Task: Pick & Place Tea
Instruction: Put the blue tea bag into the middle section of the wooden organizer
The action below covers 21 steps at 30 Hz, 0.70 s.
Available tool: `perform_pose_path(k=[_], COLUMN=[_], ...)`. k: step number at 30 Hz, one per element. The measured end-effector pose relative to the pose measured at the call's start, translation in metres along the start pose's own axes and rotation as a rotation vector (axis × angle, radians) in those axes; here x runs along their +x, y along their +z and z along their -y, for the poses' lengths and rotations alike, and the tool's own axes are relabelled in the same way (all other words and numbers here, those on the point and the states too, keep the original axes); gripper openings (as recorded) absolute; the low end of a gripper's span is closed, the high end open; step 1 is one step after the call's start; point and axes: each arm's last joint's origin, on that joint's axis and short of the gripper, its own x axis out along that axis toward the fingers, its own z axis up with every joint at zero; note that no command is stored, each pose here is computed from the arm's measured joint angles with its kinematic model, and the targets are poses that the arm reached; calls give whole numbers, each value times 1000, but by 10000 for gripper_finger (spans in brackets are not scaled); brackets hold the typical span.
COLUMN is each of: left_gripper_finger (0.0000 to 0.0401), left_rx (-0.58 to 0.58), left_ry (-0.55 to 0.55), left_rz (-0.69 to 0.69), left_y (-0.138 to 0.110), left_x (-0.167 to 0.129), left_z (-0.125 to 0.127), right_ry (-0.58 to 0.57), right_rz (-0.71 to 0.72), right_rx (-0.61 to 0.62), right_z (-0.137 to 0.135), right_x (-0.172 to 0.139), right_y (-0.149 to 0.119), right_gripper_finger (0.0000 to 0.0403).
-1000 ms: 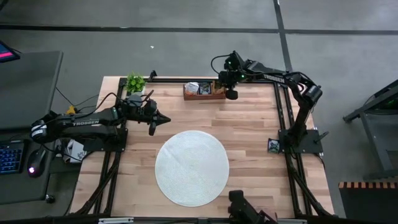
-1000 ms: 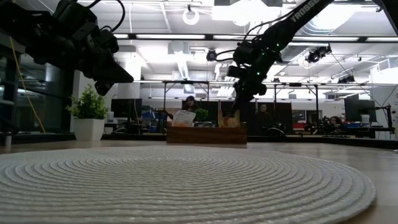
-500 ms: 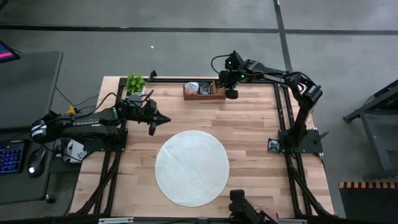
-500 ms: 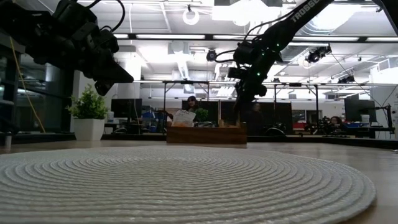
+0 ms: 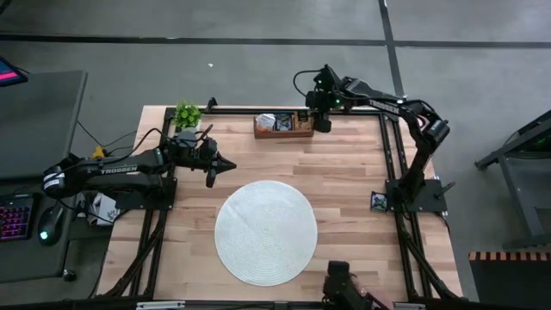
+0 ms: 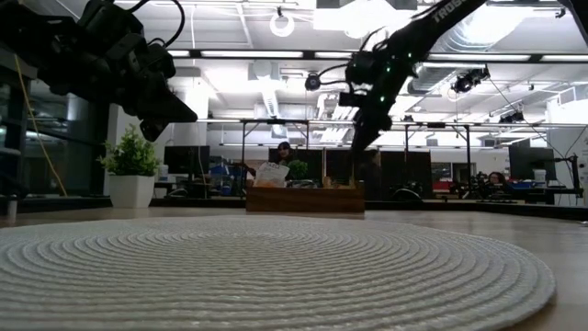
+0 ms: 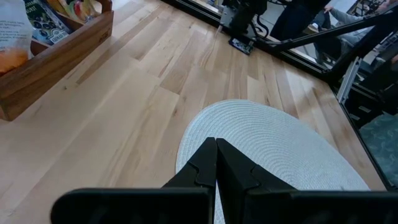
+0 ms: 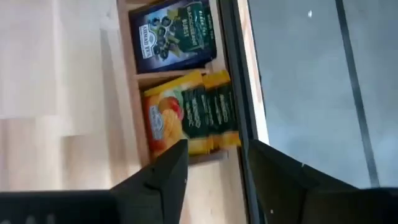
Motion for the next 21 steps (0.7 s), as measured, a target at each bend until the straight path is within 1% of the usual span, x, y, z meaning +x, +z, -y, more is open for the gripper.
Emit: perform_pose_path(k=[4,11,15,18,21], left_gripper_finger=[0,0,0,0,0], left_rx=[0,0,0,0,0], left_ry=[0,0,0,0,0], left_rz=[0,0,0,0,0], left_y=[0,0,0,0,0], left_x=[0,0,0,0,0], left_z=[0,0,0,0,0], right_ry=[35,162,219,265,302], right_rz=[-49,-110,-162,-195,-225], right_rx=[40,153,170,191,269], right_z=[-5,-28,-52,-74,-97], right_x=[-28,-84,-105,-114,-117], right_y=[-1,-17,-28,-42,-59], right_gripper_finger=[178,184,184,184,184])
